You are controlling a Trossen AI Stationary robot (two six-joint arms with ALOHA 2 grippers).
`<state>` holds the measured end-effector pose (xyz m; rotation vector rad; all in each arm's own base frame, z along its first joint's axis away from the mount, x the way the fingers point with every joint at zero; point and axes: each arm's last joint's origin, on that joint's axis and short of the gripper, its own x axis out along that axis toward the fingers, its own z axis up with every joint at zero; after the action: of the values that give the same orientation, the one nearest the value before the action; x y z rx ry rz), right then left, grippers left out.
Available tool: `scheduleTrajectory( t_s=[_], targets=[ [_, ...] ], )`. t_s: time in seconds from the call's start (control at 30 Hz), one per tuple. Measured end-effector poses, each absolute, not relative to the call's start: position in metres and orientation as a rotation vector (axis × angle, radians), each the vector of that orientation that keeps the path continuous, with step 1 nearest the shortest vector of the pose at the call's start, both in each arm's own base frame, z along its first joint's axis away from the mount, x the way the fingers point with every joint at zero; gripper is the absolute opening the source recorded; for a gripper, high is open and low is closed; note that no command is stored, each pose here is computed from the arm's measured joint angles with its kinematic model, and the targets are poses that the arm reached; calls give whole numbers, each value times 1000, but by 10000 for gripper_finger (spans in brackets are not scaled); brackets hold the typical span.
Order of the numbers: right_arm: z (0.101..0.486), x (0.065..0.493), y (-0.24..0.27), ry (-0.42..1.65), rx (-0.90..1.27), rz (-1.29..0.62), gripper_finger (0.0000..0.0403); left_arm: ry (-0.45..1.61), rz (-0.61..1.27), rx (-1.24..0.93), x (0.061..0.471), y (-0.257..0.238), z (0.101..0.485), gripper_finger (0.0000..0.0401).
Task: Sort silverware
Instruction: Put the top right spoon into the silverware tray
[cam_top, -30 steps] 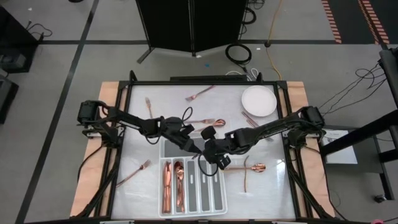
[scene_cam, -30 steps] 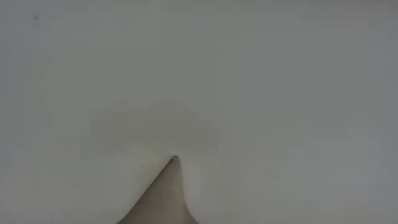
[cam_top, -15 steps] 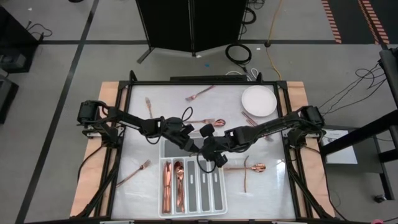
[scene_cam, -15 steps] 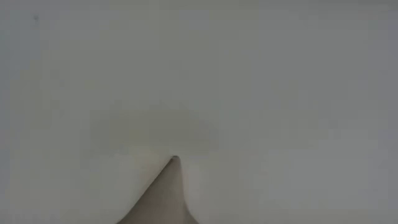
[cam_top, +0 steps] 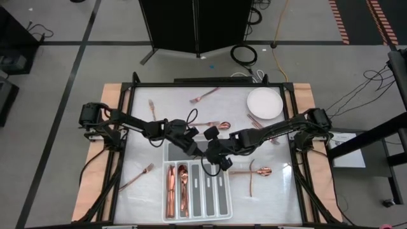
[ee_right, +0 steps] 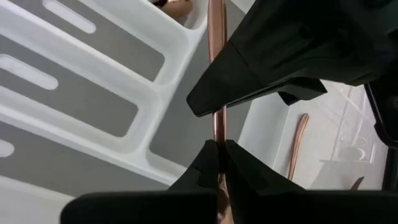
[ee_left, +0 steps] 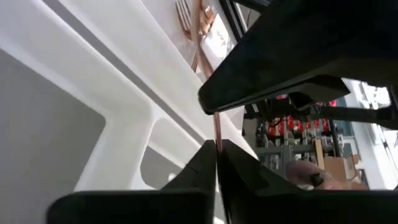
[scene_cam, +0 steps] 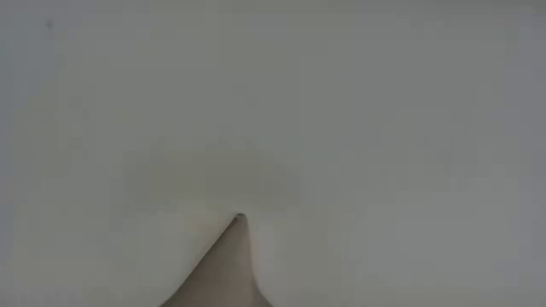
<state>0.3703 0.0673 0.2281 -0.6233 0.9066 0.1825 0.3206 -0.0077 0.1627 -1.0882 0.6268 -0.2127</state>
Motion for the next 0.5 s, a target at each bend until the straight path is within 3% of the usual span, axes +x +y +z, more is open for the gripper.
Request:
scheduleTrajectory(
  t_s=[0.17, 0.5],
  targets=[
    [229, 372, 68, 883, -620, 181, 22, 636, -228, -1084, 320, -9, 163, 8],
    [239, 367, 69, 872, -562, 124, 103, 616, -187, -1093, 320, 2, 162, 3]
  ],
)
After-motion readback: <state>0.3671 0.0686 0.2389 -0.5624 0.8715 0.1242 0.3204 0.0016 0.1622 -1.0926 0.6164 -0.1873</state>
